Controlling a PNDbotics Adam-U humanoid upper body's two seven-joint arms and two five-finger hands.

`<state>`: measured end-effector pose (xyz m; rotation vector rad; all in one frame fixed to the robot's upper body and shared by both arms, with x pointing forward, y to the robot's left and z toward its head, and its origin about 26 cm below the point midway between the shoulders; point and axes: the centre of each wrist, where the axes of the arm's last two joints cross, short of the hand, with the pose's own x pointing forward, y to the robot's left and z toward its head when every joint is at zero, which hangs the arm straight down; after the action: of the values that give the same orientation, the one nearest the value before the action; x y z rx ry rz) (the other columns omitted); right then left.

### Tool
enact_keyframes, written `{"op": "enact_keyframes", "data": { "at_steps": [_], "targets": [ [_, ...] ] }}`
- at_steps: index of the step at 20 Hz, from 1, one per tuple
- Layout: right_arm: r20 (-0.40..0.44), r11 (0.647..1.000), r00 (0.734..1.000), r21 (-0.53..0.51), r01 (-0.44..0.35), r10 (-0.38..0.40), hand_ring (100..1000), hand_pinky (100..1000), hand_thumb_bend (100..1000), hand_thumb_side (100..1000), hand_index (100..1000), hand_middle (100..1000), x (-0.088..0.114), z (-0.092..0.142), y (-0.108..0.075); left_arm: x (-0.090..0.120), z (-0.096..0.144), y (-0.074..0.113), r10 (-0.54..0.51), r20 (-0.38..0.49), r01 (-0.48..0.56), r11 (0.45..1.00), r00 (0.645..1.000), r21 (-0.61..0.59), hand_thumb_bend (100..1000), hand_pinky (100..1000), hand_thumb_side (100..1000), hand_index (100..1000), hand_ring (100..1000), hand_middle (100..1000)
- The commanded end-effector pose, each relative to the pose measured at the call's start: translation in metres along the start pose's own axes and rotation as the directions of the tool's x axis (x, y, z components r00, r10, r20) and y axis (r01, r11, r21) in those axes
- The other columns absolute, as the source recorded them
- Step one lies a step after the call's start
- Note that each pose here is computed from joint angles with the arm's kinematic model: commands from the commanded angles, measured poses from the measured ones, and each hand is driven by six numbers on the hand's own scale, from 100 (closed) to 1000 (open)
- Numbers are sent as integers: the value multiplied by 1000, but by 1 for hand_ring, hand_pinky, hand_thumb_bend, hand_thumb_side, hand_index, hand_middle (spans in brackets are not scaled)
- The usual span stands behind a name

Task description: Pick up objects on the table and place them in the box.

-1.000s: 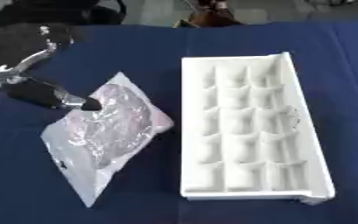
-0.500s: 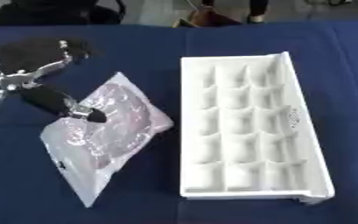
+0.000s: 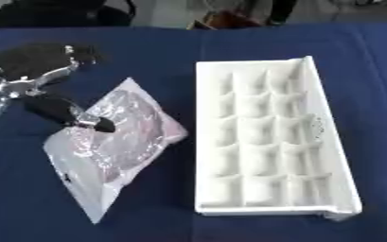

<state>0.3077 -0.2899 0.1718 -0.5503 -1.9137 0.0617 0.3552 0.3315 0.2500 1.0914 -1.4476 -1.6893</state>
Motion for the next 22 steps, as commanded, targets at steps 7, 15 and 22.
{"op": "enact_keyframes", "data": {
  "at_steps": [7,15,22],
  "targets": [
    [24,1000,1000,1,-1,1,879,874,100,911,950,836,5,-1,-3,-5,-16,-20,23,-28,-23,1000,999,-20,998,701,861,950,658,873],
    [25,1000,1000,2,2,-2,879,874,100,911,950,837,6,-1,-2,-3,-24,-35,43,-10,-43,997,999,-58,1000,698,856,951,654,872],
    [26,1000,1000,4,2,-2,879,874,100,912,950,837,6,-1,-2,-1,-28,-41,37,17,-35,995,999,-99,1000,705,860,950,657,871]
  ]
}}
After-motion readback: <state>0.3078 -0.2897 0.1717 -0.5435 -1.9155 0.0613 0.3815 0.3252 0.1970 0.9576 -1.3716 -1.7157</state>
